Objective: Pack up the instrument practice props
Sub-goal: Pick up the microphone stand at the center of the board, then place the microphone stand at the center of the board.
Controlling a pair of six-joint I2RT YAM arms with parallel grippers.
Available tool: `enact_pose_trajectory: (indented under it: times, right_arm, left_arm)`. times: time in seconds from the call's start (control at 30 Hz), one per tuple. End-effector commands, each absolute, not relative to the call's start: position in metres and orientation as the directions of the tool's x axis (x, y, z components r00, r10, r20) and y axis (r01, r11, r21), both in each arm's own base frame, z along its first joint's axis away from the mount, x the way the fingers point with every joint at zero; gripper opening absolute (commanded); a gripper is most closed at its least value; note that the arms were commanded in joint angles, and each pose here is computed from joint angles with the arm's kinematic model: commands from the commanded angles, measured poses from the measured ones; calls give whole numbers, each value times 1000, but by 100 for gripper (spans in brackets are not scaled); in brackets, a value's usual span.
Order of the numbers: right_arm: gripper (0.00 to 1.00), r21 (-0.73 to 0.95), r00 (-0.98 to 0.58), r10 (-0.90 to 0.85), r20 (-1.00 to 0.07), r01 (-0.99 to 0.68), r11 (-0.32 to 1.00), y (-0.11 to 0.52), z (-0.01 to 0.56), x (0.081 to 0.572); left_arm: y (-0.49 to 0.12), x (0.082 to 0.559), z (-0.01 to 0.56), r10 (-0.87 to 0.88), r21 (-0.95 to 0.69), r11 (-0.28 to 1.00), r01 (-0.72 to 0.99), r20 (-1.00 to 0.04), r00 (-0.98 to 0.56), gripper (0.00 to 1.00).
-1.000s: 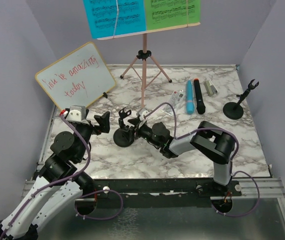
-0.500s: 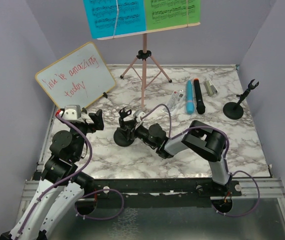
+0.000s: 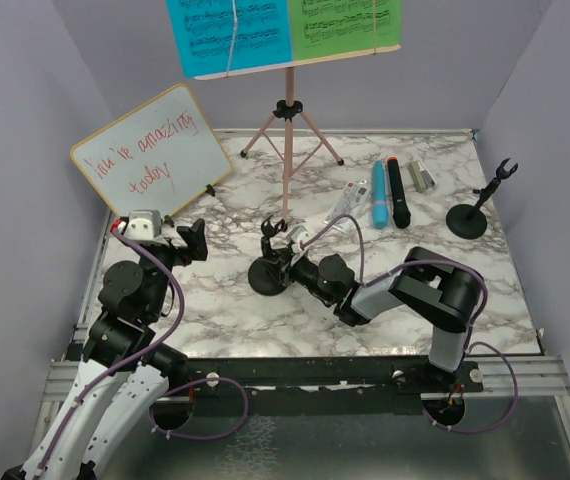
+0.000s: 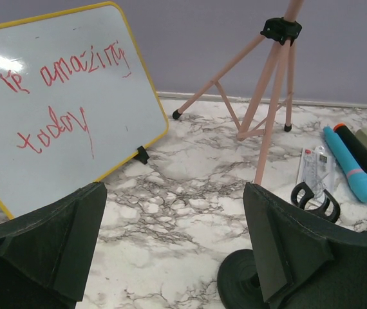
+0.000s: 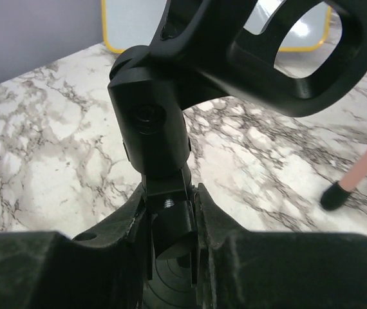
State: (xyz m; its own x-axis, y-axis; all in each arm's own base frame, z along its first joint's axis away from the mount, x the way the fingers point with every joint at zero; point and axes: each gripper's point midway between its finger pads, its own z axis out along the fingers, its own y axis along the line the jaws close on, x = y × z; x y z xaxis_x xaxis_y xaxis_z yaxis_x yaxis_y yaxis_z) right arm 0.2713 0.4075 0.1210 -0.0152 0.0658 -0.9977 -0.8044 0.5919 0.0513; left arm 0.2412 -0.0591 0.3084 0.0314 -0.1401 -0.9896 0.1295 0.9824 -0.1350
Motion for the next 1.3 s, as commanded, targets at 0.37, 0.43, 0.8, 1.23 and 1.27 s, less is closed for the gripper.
enact_pose_trajectory:
  times: [0.37, 0.43, 0.8, 1.23, 1.27]
  right_arm:
    - [1, -19, 52, 7, -999, -475, 880, 252, 193, 322]
    - [0, -35, 44, -19, -999, -410, 912, 227, 195, 326]
    - [0, -32, 18, -35, -999, 159, 987, 61, 203, 336]
    - [1, 25, -2, 29, -1000, 405, 914, -30, 170, 365]
    - [1, 26, -16, 36, -999, 410, 912, -34, 163, 370]
  left_arm:
    - [-54, 235, 317, -160, -149, 980, 131, -984, 79, 93]
    - [-55, 235, 317, -160, -148, 980, 134, -984, 81, 93]
    - [-53, 233, 319, -164, -152, 980, 128, -983, 89, 93]
    - [-50, 231, 321, -163, -151, 981, 120, -982, 100, 94]
    - [-50, 231, 321, -164, -152, 981, 119, -981, 100, 94]
